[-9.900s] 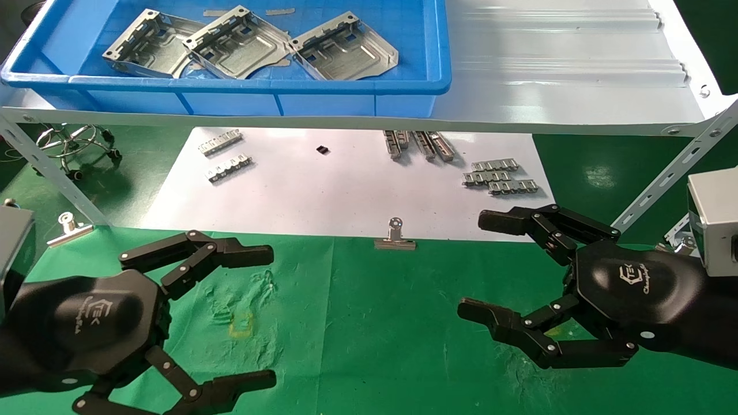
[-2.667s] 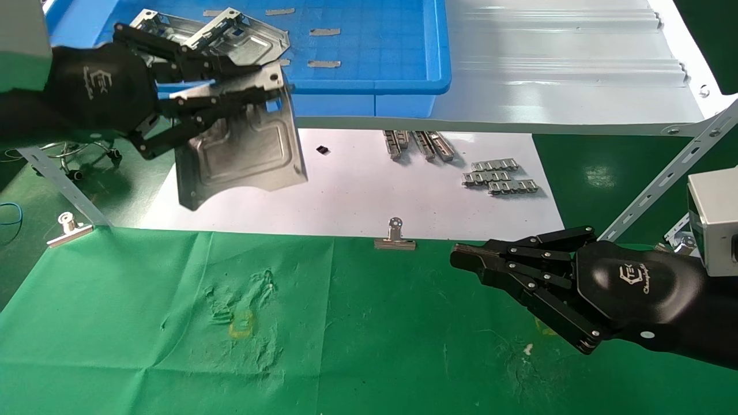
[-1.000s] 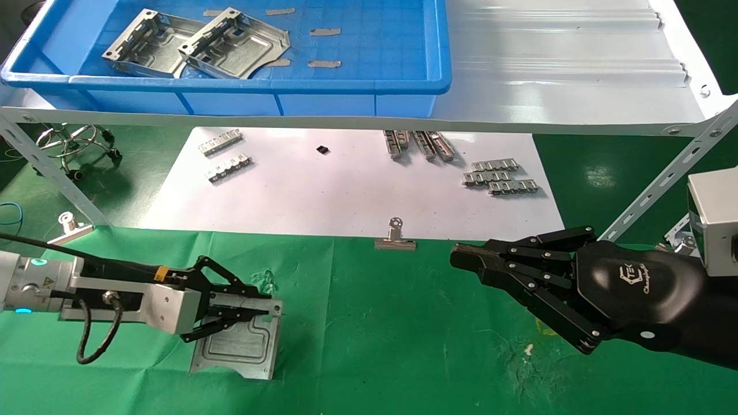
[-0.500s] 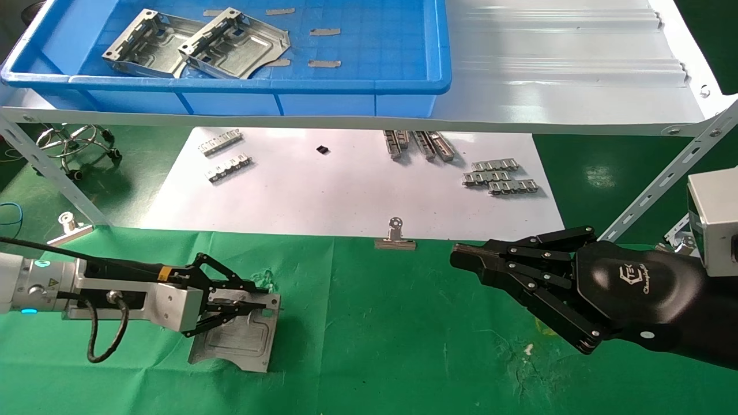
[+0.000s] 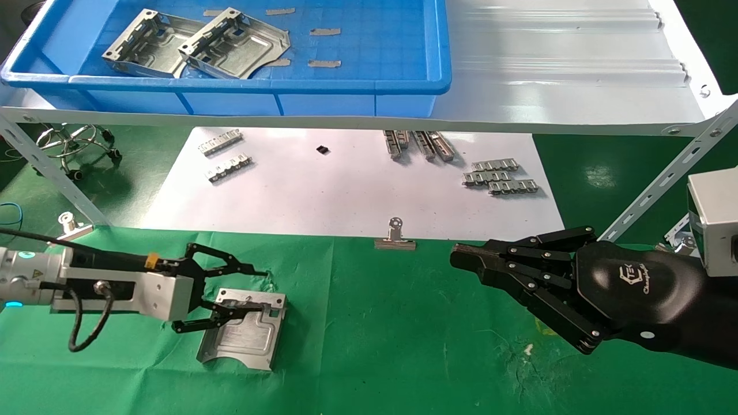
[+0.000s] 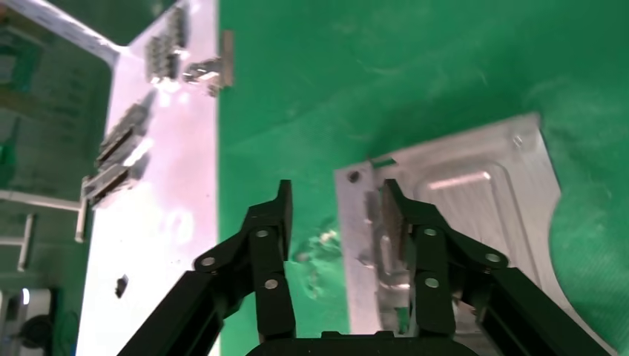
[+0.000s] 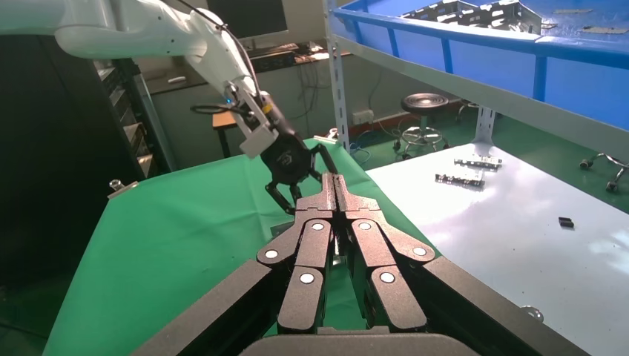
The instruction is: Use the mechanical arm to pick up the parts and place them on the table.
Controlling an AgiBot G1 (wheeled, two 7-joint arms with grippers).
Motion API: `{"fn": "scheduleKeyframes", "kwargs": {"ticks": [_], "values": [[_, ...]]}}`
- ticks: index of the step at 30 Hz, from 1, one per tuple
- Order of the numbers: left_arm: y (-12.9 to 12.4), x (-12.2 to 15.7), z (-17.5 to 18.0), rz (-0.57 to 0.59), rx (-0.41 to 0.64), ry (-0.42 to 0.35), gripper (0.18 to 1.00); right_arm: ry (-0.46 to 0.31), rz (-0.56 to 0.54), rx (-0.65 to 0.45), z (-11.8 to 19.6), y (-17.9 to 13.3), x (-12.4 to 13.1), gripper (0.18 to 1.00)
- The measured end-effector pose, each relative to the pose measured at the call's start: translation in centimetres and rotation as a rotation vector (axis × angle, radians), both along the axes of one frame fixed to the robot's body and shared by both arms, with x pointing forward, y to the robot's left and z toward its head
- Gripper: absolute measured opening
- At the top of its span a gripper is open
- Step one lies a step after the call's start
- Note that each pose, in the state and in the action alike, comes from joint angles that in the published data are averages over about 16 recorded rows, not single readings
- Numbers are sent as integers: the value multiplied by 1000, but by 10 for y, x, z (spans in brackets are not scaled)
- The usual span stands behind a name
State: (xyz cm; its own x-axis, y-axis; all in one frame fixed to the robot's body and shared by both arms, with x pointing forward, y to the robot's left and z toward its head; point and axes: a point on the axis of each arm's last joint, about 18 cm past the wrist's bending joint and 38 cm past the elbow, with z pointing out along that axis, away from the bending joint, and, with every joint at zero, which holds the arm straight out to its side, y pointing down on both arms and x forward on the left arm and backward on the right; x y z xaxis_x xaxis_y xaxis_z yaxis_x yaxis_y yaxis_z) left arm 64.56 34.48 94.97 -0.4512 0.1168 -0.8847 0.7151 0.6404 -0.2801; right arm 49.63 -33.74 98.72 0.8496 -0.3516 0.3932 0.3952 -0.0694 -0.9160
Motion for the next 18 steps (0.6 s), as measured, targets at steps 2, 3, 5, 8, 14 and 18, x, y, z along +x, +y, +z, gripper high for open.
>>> {"fn": "scheduleKeyframes", "kwargs": {"ticks": [2, 3, 5, 8, 14, 18], "values": [[1, -3, 4, 0, -28, 12, 452, 0, 0, 0, 0, 0, 0, 192], [1, -4, 6, 0, -42, 18, 473, 0, 0, 0, 0, 0, 0, 192], [1, -6, 9, 0, -69, 33, 510, 0, 0, 0, 0, 0, 0, 192], [0, -10, 13, -2, -112, 57, 583, 0, 0, 0, 0, 0, 0, 192], [-5, -17, 15, -18, -193, 108, 726, 0, 0, 0, 0, 0, 0, 196], [-10, -20, 14, -33, -242, 140, 811, 0, 0, 0, 0, 0, 0, 207]]}}
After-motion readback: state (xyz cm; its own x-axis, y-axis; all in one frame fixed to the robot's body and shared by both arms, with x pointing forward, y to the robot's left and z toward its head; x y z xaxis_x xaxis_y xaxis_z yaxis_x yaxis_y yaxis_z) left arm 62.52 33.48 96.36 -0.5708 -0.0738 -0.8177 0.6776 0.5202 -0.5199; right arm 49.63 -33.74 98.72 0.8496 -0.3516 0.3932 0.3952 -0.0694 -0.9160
